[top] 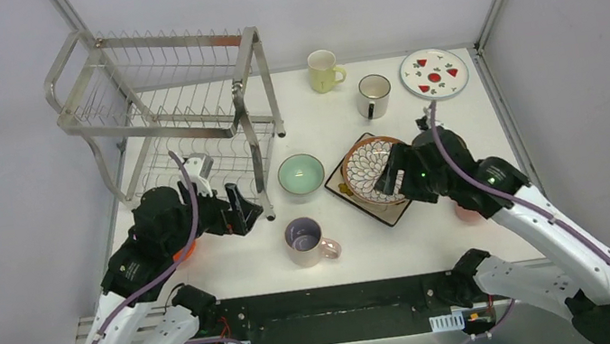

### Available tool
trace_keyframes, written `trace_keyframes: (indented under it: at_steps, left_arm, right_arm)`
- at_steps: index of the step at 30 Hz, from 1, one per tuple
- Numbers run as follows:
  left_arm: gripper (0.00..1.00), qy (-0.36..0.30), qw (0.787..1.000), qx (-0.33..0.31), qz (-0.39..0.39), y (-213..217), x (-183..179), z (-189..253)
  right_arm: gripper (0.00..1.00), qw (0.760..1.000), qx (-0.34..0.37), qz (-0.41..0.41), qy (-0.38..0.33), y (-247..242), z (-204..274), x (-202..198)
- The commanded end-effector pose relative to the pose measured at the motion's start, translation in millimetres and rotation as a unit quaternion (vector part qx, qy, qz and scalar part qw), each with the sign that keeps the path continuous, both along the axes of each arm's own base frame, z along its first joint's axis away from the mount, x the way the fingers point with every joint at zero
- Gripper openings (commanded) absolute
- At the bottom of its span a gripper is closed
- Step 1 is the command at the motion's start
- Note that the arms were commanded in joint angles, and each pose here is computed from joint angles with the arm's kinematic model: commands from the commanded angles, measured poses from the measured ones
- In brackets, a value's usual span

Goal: Load the mixed dishes into the dish rack
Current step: Pick up the plate at the center of the board.

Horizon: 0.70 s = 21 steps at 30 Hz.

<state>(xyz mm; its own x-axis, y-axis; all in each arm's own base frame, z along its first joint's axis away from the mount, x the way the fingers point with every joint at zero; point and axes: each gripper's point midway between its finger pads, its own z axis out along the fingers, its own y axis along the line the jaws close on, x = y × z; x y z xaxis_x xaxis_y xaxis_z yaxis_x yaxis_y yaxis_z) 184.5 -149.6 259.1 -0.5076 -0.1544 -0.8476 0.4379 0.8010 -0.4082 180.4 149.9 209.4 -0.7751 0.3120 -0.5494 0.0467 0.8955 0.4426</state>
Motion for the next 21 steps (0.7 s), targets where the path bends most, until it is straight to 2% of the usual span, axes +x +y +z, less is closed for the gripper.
trace_keyframes:
  at_steps: [1, 6, 10, 21]
  left_arm:
    - [0.98, -0.006, 1.000, 0.006, -0.008, -1, 0, -5]
    - [0.98, -0.022, 0.999, 0.031, -0.014, 4, -1, -11]
    - [0.98, -0.039, 0.998, 0.039, -0.002, 11, -1, -8]
    - [0.98, -0.092, 0.994, 0.026, 0.051, 35, -6, 11]
  right_arm:
    - [0.72, 0.996, 0.067, 0.056, 0.034, 44, -5, 1]
    - [0.63, 0.991, 0.082, 0.101, 0.044, 78, -14, 9]
    - [0.61, 0.984, 0.075, 0.157, 0.030, 106, -16, 7]
    - [0.56, 0.960, -0.033, 0.275, -0.028, 168, -37, 2]
